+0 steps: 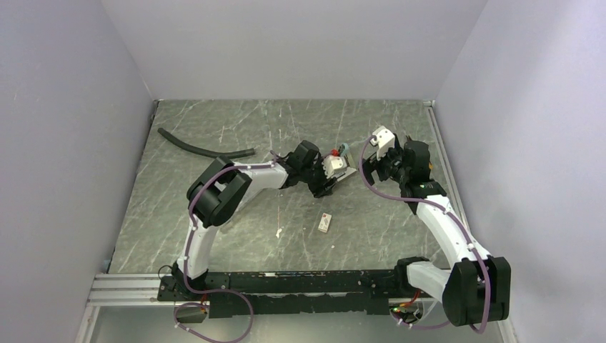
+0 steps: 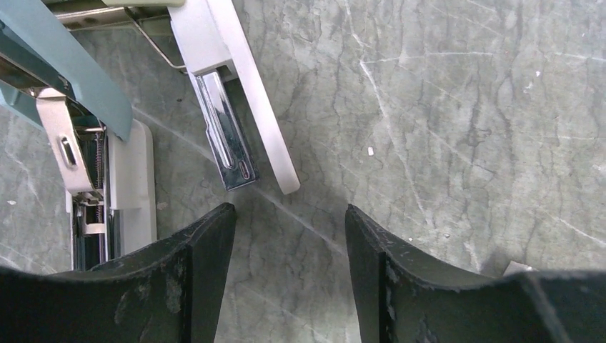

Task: Load the staples into the stapler
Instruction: Adjust the stapler at the center of the board.

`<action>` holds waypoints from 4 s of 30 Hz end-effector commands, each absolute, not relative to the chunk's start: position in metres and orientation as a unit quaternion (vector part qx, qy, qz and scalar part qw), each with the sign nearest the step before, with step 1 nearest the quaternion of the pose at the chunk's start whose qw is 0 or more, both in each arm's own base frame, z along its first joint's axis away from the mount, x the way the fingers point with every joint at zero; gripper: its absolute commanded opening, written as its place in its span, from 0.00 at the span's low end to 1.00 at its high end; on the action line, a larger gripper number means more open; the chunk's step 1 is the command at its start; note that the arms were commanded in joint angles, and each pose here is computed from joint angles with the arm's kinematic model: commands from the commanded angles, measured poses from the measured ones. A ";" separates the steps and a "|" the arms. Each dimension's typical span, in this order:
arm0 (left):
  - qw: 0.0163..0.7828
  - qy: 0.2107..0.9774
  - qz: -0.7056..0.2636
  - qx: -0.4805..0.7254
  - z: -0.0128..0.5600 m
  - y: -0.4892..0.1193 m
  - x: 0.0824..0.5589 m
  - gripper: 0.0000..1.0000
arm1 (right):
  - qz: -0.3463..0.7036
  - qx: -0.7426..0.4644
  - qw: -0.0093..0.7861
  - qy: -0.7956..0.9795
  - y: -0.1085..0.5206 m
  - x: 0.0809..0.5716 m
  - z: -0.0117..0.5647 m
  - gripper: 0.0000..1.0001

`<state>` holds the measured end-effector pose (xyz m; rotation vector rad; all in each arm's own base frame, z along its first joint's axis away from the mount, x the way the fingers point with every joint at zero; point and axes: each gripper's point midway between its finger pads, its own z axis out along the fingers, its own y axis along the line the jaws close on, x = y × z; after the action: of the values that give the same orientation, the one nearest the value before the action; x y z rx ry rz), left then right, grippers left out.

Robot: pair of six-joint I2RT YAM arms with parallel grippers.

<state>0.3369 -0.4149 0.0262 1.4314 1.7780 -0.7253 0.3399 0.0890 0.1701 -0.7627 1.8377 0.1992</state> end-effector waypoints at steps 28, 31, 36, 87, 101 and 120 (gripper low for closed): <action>0.345 0.721 -0.196 0.568 0.005 -0.425 0.336 0.18 | 0.069 -0.324 0.559 0.760 0.081 0.339 0.183 0.92; 0.378 0.686 -0.122 0.610 0.005 -0.419 0.338 0.15 | 0.063 -0.316 0.564 0.760 0.077 0.340 0.188 0.92; 0.437 0.612 0.002 0.659 0.009 -0.412 0.344 0.15 | 0.044 -0.286 0.574 0.766 0.065 0.343 0.199 0.92; 0.461 0.526 0.102 0.708 -0.025 -0.411 0.304 0.23 | 0.154 -0.173 0.428 0.874 0.096 0.415 0.116 0.41; 0.458 0.572 0.050 0.679 -0.008 -0.414 0.301 0.52 | 0.121 -0.172 0.490 0.846 0.085 0.400 0.140 0.20; 0.421 0.650 -0.161 0.612 0.045 -0.395 0.299 0.87 | 0.122 -0.148 0.560 0.806 0.085 0.408 0.161 0.11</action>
<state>0.3164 -0.4035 0.0441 1.5285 1.5340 -0.2232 0.3883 0.0827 0.1291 -0.3835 2.0253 0.2930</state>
